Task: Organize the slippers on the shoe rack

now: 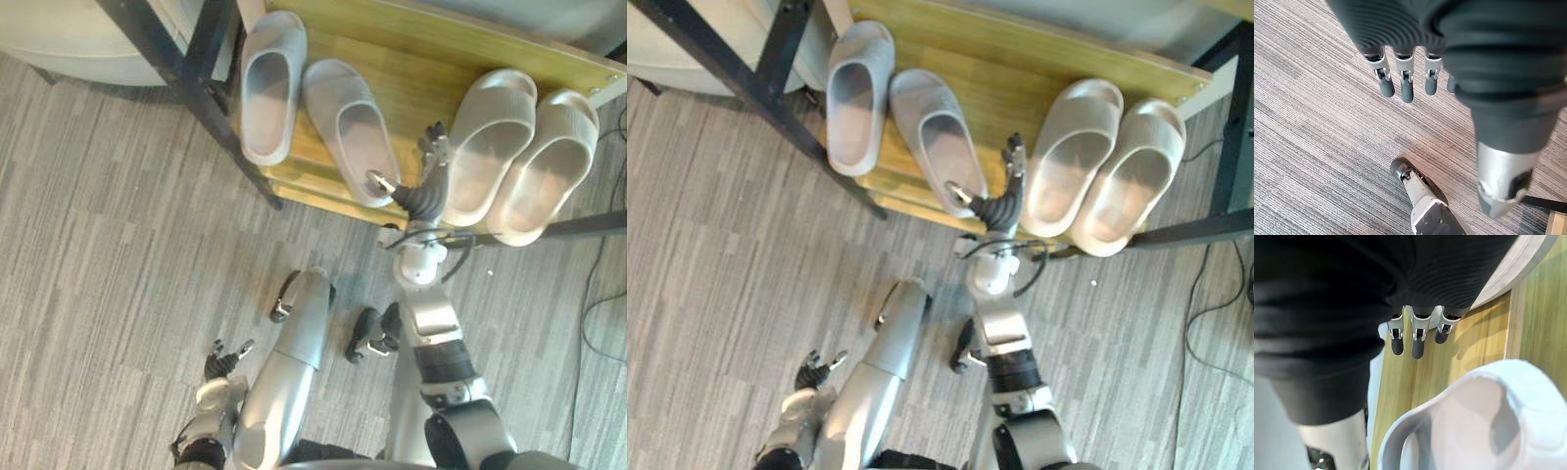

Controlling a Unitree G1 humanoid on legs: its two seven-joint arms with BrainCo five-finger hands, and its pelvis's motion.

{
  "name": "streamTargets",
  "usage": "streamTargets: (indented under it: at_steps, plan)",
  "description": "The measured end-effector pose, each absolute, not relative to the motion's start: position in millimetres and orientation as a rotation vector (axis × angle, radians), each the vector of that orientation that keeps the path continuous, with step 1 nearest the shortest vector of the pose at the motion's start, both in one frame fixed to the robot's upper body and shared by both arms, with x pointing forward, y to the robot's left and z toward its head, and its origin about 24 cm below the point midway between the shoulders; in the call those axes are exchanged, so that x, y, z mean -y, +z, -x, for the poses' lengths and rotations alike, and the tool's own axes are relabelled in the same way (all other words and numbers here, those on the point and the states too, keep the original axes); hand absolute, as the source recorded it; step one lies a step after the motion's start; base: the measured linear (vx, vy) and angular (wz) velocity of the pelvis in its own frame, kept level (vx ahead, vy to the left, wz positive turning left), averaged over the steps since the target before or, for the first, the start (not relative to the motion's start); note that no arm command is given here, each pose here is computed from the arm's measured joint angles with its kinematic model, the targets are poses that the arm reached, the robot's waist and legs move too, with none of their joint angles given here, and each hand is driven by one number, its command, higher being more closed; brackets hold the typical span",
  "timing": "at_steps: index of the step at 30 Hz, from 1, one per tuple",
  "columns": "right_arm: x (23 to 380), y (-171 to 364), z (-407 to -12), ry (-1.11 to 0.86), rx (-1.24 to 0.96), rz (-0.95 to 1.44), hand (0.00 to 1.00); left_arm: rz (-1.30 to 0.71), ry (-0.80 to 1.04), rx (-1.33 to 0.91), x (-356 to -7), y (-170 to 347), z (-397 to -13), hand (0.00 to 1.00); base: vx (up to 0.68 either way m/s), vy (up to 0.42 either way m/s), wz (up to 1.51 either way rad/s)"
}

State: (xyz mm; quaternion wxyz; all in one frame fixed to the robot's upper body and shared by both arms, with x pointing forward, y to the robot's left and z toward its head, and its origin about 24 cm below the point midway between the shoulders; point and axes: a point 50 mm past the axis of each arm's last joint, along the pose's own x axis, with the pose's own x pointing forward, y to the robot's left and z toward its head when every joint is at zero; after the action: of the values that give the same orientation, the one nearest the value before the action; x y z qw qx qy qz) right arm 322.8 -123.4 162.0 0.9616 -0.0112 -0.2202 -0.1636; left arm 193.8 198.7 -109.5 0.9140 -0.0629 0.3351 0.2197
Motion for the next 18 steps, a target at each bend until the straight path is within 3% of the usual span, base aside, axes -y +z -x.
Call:
streamTargets:
  at_steps: [18]
  plan:
    - [118.1, 160.9, -335.5, -0.274, 0.412, -0.046, 0.00, 0.138, 0.456, -0.699, -199.2, -111.1, -192.2, 0.00, 0.00, -0.001, 0.00]
